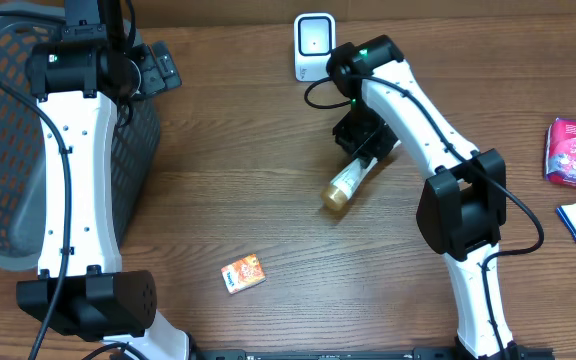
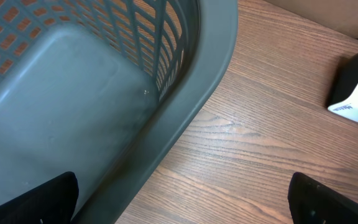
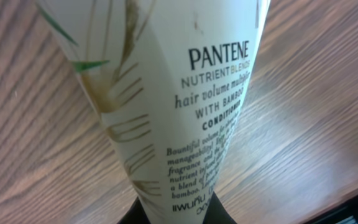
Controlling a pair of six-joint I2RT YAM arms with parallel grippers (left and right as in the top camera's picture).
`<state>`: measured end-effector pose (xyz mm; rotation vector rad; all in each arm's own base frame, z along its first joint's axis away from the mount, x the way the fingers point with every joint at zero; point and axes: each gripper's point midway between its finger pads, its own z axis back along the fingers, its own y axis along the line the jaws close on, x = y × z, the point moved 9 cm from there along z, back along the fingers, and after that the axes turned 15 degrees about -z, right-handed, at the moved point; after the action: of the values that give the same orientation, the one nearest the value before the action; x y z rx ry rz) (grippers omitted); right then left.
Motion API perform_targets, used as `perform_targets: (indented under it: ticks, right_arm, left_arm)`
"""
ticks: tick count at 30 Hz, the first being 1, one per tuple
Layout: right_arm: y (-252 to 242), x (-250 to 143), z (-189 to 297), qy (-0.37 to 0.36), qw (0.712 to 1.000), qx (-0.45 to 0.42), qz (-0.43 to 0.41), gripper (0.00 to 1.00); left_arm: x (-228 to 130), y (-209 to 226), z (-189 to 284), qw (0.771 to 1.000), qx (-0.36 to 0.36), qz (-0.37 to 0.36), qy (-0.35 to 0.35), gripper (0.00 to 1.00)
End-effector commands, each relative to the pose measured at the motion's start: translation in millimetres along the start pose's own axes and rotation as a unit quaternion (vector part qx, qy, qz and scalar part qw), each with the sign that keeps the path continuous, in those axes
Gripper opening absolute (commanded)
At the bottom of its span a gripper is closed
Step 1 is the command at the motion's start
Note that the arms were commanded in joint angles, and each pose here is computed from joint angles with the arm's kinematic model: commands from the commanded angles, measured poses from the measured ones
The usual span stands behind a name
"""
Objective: Scan the item barcode
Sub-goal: 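Lift the tube and swing it toward the scanner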
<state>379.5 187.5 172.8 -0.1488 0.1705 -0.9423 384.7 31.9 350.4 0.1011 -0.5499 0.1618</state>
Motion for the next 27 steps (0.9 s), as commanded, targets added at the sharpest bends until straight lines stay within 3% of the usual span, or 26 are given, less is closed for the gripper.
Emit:
perform_targets:
  ticks: [1,8,16,27]
  right_arm:
    - [-2,-16,19,0.014,0.999,0.030,-0.007,0.04]
    - [0,-38,20,0.113,0.990,0.032,-0.077,0.04]
    - [3,-55,32,0.294,0.948,0.033,-0.115,0.04]
    - [3,-60,35,0.330,0.936,0.032,-0.117,0.04]
  left_arm:
    - [0,-1,-5,1.000,-0.002,-0.002,0.007,1.00]
    - [0,-1,-5,1.000,-0.002,-0.002,0.007,1.00]
    - [0,-1,-5,1.000,-0.002,-0.002,0.007,1.00]
    - [0,-1,-5,1.000,-0.002,-0.002,0.007,1.00]
